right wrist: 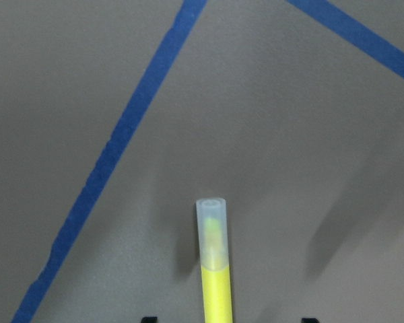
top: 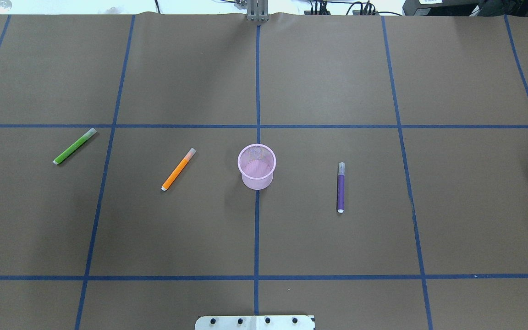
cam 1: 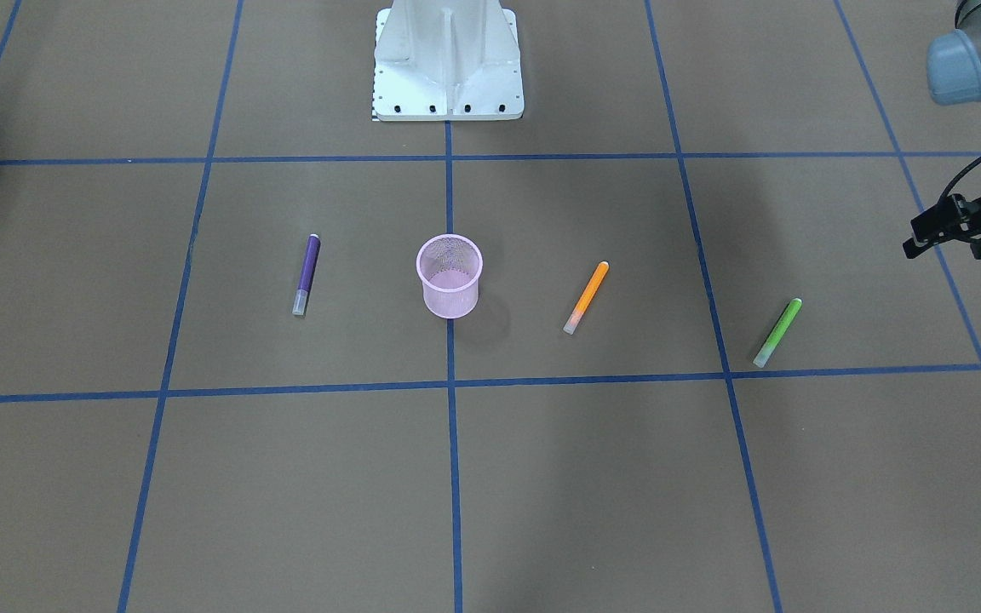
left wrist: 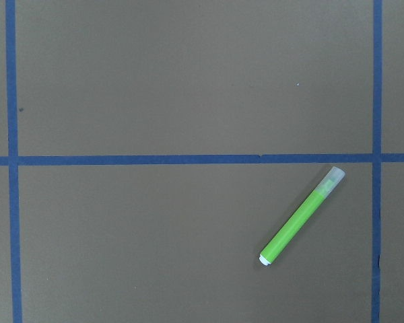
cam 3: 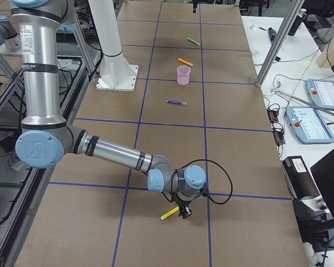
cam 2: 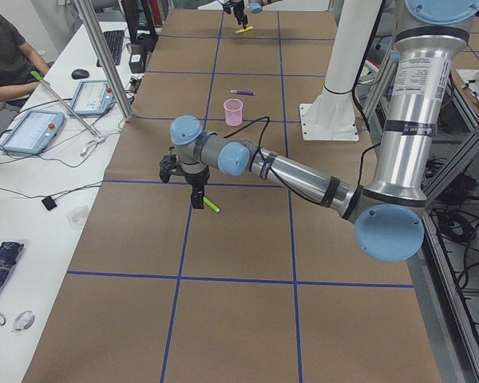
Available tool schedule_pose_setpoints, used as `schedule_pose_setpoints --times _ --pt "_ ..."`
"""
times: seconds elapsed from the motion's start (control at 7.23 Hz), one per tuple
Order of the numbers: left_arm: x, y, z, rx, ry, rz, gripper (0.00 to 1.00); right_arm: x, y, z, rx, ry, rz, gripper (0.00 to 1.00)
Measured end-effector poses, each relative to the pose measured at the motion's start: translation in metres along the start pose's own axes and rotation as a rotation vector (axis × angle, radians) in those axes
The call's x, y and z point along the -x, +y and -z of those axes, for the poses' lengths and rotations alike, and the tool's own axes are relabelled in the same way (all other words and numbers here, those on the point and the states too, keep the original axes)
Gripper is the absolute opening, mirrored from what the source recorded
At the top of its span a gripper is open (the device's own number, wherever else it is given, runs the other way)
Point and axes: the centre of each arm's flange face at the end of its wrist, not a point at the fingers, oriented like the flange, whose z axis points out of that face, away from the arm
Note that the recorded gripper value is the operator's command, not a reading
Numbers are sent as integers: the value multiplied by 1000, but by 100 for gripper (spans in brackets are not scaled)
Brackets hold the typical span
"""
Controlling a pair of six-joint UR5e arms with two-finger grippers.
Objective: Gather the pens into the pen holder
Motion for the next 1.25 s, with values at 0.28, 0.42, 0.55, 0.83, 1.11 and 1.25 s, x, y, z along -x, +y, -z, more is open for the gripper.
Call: schedule_pose_setpoints --times 0.28,0.42,0.55,0.83,1.11,1.25 --pt "1 0 -1 2 -1 1 100 1 -2 -4 19 18 11 71" --pt "1 0 -1 2 -1 1 100 1 -2 -6 26 23 13 71" --pt "1 0 -1 2 -1 1 100 0 0 -9 32 23 12 70" --pt "0 0 0 0 0 0 100 -1 2 -13 42 21 7 70" --pt "0 1 0 -1 0 0 100 0 2 -16 47 18 9 65" --pt "0 1 0 0 0 0 100 0 2 -17 49 18 9 64"
